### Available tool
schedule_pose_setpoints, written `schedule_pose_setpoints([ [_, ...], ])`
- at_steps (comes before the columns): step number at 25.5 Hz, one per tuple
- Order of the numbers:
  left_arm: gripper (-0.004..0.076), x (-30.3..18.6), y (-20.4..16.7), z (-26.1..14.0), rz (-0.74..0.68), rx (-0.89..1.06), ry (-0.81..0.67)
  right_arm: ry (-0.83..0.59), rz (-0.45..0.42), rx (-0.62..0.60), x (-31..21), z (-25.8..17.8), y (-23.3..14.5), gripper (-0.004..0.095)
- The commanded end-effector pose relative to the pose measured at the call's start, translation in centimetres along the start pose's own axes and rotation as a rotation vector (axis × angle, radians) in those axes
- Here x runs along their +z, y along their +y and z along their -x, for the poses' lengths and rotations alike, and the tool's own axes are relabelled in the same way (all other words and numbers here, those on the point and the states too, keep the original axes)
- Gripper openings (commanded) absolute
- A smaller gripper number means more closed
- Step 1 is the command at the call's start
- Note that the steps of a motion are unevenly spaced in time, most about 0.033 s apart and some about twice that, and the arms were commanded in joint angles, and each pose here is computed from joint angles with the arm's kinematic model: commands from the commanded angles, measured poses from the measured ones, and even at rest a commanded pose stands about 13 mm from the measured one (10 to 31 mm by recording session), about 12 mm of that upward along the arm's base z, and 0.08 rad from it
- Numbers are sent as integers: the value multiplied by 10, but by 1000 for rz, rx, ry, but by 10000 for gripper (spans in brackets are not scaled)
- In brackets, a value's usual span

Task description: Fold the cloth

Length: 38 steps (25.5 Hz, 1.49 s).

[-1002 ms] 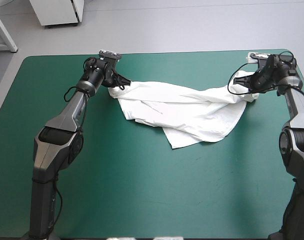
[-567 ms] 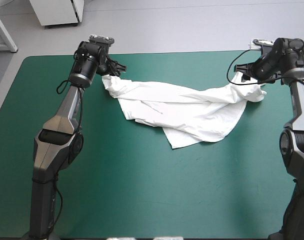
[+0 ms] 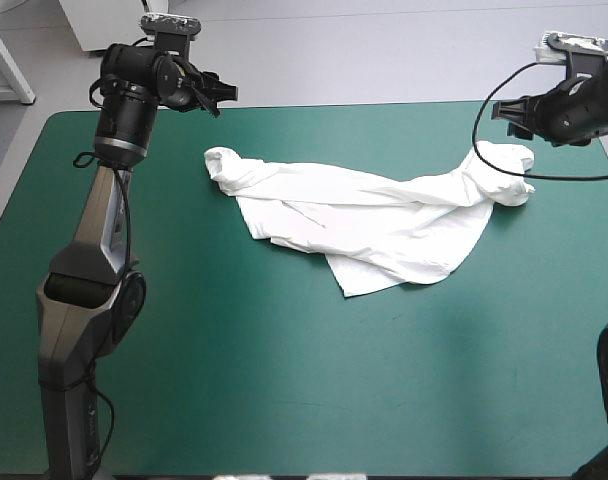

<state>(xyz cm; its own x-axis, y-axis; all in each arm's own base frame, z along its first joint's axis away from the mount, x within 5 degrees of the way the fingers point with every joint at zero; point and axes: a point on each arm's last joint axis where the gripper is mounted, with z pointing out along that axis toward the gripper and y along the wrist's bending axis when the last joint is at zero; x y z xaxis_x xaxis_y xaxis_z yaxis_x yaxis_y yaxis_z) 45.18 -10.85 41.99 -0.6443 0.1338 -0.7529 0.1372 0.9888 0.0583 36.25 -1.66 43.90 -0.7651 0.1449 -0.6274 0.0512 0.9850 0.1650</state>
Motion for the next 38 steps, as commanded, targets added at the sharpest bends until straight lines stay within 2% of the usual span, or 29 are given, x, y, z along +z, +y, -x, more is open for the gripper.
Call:
schedule_pose_setpoints([
  [1,429,-41,6,-8,2,-4,50,-38,8,3,-42,-22,3,488],
  [3,419,-42,5,-26,-9,2,138,-12,5,7,-46,-36,3,486],
  [6,419,-12,2,-54,-6,30,276,15,3,9,-41,-42,2,486],
  [13,419,44,-8,-69,-63,50,354,21,7,6,-39,-42,2,486],
  [22,419,85,-7,-67,-92,25,309,12,20,11,-39,-41,3,486],
  [32,417,133,-12,-79,-100,42,354,-2,20,11,-39,-40,3,486],
  [35,340,137,-12,-76,-99,49,331,-2,20,11,-39,-40,3,486],
  [38,92,138,-11,-74,-93,66,303,23,34,17,-36,-41,4,486],
])
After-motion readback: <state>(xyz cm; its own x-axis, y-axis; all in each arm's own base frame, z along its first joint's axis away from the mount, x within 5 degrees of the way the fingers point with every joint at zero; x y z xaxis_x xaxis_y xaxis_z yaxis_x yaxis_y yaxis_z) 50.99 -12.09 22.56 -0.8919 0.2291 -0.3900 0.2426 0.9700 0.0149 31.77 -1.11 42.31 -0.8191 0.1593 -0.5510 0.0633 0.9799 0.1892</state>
